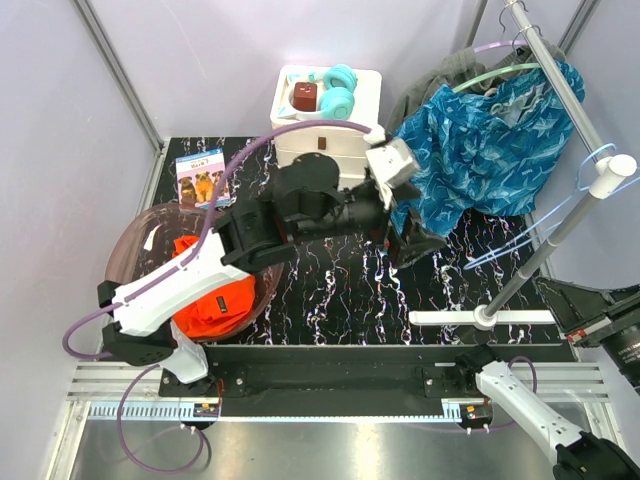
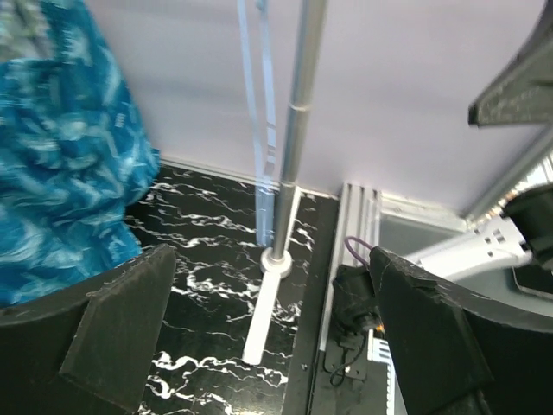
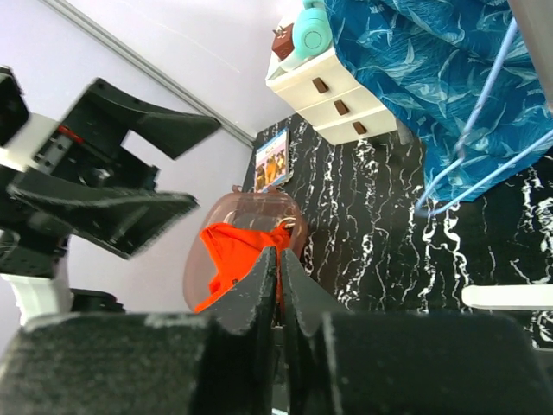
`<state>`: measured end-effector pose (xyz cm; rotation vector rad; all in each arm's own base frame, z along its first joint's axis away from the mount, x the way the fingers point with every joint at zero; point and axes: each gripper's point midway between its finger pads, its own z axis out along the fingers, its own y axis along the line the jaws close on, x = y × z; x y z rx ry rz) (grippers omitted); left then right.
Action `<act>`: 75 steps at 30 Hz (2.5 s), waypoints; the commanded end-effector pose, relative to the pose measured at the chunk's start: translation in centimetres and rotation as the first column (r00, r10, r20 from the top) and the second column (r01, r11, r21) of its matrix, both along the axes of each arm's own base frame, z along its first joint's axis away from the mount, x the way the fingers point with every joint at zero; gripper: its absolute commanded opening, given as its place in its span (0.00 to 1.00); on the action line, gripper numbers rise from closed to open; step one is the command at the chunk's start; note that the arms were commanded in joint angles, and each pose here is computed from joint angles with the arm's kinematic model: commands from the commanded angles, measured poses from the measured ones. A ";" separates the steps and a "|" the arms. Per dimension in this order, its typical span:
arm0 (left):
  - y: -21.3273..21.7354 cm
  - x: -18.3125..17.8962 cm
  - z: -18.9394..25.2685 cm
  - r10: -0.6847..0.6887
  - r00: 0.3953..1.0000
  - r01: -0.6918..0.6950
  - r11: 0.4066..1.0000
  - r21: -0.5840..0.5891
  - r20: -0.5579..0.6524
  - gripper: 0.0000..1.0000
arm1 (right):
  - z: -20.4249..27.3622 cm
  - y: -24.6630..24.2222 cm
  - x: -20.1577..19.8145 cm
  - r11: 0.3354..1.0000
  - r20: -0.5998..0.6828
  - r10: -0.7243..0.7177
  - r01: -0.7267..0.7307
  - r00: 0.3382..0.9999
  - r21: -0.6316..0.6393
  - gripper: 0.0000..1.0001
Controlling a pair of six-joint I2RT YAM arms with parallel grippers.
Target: Remove the shorts from the hanger
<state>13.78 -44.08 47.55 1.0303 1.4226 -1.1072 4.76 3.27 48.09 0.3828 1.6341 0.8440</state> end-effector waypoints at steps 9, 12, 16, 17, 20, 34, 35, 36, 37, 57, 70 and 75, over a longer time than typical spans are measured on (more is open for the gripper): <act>4.5 14.3 4.8 0.412 0.909 -0.414 0.881 -0.230 -0.059 0.99 | -1.4 1.2 2.2 0.992 -0.065 0.028 -0.036 0.997 -0.123 0.77; 3.7 17.4 5.4 0.444 0.896 -0.435 0.864 -0.253 -0.022 0.99 | -1.3 1.7 2.4 0.992 -0.075 0.046 -0.054 0.996 -0.117 0.82; 1.8 20.0 6.2 0.430 0.902 -0.402 0.870 -0.287 0.040 0.99 | -0.7 2.0 2.3 0.992 -0.077 0.065 -0.073 0.995 -0.107 0.84; 0.6 21.1 5.0 0.426 0.902 -0.394 0.878 -0.271 0.068 0.98 | -0.5 2.1 2.2 0.992 -0.076 0.070 -0.077 0.995 -0.102 0.85; -0.6 22.7 4.6 0.431 0.892 -0.383 0.880 -0.280 0.134 0.94 | -0.6 2.1 1.8 0.992 -0.093 0.077 -0.085 0.993 -0.090 0.85; -3.8 28.8 1.5 0.488 0.833 -0.397 0.855 -0.333 0.262 0.85 | -0.8 1.5 0.0 0.989 -0.154 0.083 -0.100 0.985 -0.108 0.89; -3.7 29.2 1.7 0.495 0.828 -0.397 0.850 -0.347 0.263 0.84 | -1.1 1.5 -0.1 0.987 -0.167 0.088 -0.108 0.982 -0.116 0.89; -3.7 29.3 1.6 0.497 0.827 -0.397 0.848 -0.352 0.263 0.83 | -1.0 1.6 -0.1 0.986 -0.162 0.094 -0.114 0.982 -0.122 0.89; -4.1 29.7 0.9 0.491 0.832 -0.395 0.851 -0.345 0.258 0.83 | -1.0 1.6 -0.2 0.985 -0.160 0.098 -0.119 0.982 -0.122 0.89; -8.4 27.6 -0.9 0.315 0.930 -0.228 0.897 -0.378 0.187 0.02 | -0.3 2.1 -0.1 0.982 -0.151 0.124 -0.143 0.981 -0.121 0.91; -6.8 20.6 5.6 0.106 0.989 -0.048 0.888 -0.457 0.101 0.00 | -0.2 1.7 0.3 0.988 -0.151 0.086 -0.104 0.985 -0.112 0.93; -4.4 17.6 9.6 0.054 0.995 -0.007 0.863 -0.506 0.078 0.00 | 0.2 1.9 0.3 0.987 -0.136 0.101 -0.117 0.986 -0.109 0.94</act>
